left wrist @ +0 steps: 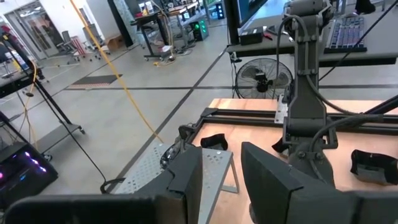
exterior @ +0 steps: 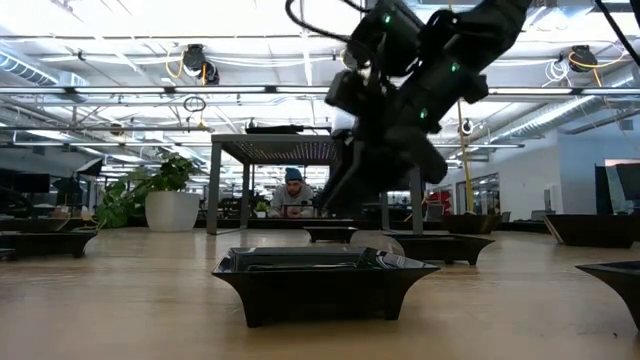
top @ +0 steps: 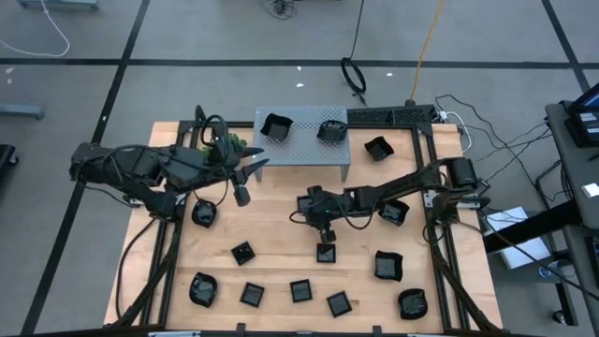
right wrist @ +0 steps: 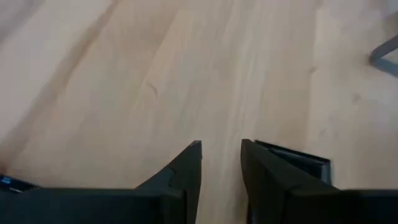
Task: Pick & Place Mini shaped plates
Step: Put the black square plate on the shelf
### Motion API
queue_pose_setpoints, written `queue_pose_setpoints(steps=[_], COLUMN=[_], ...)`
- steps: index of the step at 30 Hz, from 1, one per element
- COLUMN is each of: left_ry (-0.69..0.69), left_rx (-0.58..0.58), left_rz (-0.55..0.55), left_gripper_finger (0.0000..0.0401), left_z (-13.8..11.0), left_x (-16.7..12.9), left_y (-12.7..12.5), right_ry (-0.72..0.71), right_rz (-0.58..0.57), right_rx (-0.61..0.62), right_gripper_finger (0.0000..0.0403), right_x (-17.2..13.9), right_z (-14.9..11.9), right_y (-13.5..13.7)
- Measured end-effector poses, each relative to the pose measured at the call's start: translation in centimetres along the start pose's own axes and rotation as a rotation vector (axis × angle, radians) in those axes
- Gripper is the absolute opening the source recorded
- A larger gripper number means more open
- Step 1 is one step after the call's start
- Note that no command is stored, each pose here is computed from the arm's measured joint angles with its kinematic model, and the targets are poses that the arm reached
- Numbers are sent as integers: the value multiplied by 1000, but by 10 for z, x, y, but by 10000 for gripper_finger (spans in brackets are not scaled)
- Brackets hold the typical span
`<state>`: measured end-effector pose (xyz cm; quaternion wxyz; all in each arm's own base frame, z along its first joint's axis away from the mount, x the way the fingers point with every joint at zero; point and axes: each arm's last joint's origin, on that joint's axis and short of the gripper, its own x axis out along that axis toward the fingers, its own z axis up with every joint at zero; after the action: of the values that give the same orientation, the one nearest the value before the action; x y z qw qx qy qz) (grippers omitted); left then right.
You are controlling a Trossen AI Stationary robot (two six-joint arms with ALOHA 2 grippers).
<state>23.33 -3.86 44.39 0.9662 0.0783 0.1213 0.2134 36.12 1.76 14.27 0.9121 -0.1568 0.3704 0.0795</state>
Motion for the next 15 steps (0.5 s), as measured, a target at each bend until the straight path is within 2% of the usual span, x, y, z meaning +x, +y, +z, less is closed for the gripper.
queue_pose_setpoints(steps=[8, 15], left_ry=[0, 1], left_rx=[5, 5], left_rz=[0, 0], left_gripper_finger=[115, 115], left_z=[0, 0], left_x=[0, 0], left_y=[0, 0], right_ry=[83, 105], right_rz=[-112, -107], right_rx=[-80, -34], right_gripper_finger=[100, 100], right_x=[5, 5], right_z=[-11, -22], right_y=[-6, -4])
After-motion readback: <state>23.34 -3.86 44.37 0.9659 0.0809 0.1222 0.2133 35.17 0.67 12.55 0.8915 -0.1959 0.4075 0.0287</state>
